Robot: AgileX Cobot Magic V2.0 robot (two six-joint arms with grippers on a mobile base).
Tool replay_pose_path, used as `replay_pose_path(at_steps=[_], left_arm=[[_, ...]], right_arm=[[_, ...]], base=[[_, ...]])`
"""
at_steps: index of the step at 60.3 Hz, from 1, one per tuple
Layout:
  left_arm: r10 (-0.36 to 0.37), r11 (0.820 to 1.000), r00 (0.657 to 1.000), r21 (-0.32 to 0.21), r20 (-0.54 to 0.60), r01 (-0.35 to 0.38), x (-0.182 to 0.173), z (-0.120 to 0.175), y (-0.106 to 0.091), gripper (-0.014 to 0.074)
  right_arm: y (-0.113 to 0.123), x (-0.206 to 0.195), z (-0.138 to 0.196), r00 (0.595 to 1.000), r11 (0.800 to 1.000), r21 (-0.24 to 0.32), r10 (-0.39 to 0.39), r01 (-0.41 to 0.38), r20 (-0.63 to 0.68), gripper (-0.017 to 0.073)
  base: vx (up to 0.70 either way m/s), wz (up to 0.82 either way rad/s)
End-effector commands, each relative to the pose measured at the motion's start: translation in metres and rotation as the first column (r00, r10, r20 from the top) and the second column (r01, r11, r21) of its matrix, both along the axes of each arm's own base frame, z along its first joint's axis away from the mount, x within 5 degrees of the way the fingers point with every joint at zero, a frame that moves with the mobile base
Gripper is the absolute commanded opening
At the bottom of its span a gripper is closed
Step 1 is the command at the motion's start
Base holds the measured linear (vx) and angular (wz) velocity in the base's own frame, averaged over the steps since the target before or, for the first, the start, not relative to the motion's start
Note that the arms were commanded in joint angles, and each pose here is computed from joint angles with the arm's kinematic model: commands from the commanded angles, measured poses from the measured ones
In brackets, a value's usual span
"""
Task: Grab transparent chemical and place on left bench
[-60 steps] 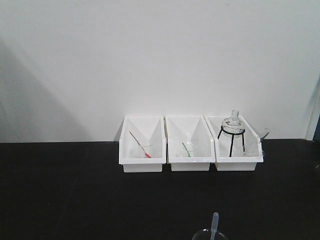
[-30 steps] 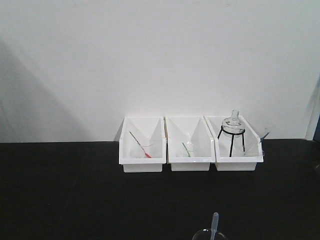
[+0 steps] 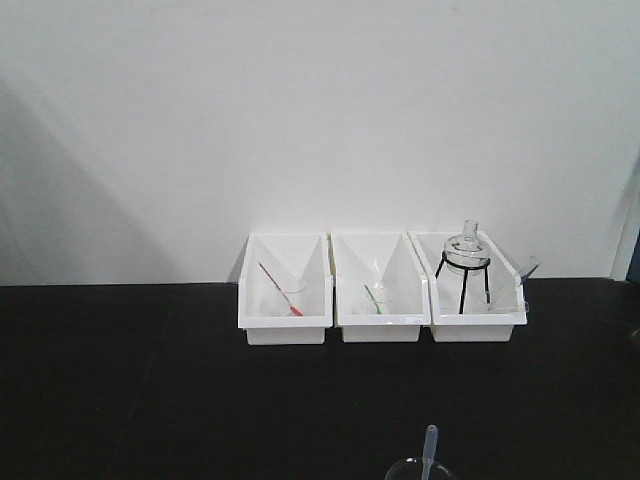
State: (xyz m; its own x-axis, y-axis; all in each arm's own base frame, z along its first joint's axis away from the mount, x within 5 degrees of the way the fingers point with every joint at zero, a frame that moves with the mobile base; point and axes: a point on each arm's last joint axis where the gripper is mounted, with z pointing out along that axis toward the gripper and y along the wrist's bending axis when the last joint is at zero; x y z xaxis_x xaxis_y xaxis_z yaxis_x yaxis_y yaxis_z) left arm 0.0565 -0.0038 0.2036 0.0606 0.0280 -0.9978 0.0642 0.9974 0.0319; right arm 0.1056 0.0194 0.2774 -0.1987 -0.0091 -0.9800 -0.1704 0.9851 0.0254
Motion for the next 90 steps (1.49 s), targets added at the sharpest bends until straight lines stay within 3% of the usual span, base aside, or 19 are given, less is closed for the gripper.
replay_pose_path(at_steps=[1,12,20,32,90], left_arm=[[0.0,1.0,0.997,-0.014,0.08,0.001,-0.001,0.003,0.0,-0.0003],[0.0,1.0,0.997,-0.014,0.08,0.001,-0.001,0.003,0.0,-0.0003],[0.0,1.0,0.997,-0.014,0.08,0.001,-0.001,0.003,0.0,-0.0003],[0.0,1.0,0.997,-0.014,0.08,0.001,-0.001,0.003,0.0,-0.0003],[0.0,1.0,0.997,-0.014,0.08,0.001,-0.001,0.003,0.0,-0.0003]], right_arm=[[0.001,-0.007,0.0,0.987,0.999,0.027,0.03,-0.035,0.16,-0.0007],[-0.007,-0.03,-0.042,0.983,0.999,0.048,-0.02,0.012,0.181,-0.0007],[-0.012,-0.043,-0.054,0.966,0.997,0.054,-0.072,0.06,0.247,-0.0007],[-0.013,-0.05,-0.074,0.955,0.997,0.053,-0.076,0.063,0.288,-0.0007],[-0.014,-0.05,-0.075,0.959,0.996,0.051,-0.078,0.067,0.271,-0.0007]], base=[[0.0,0.0],[0.0,0.0],[0.0,0.0],[0.0,0.0],[0.0,0.0]])
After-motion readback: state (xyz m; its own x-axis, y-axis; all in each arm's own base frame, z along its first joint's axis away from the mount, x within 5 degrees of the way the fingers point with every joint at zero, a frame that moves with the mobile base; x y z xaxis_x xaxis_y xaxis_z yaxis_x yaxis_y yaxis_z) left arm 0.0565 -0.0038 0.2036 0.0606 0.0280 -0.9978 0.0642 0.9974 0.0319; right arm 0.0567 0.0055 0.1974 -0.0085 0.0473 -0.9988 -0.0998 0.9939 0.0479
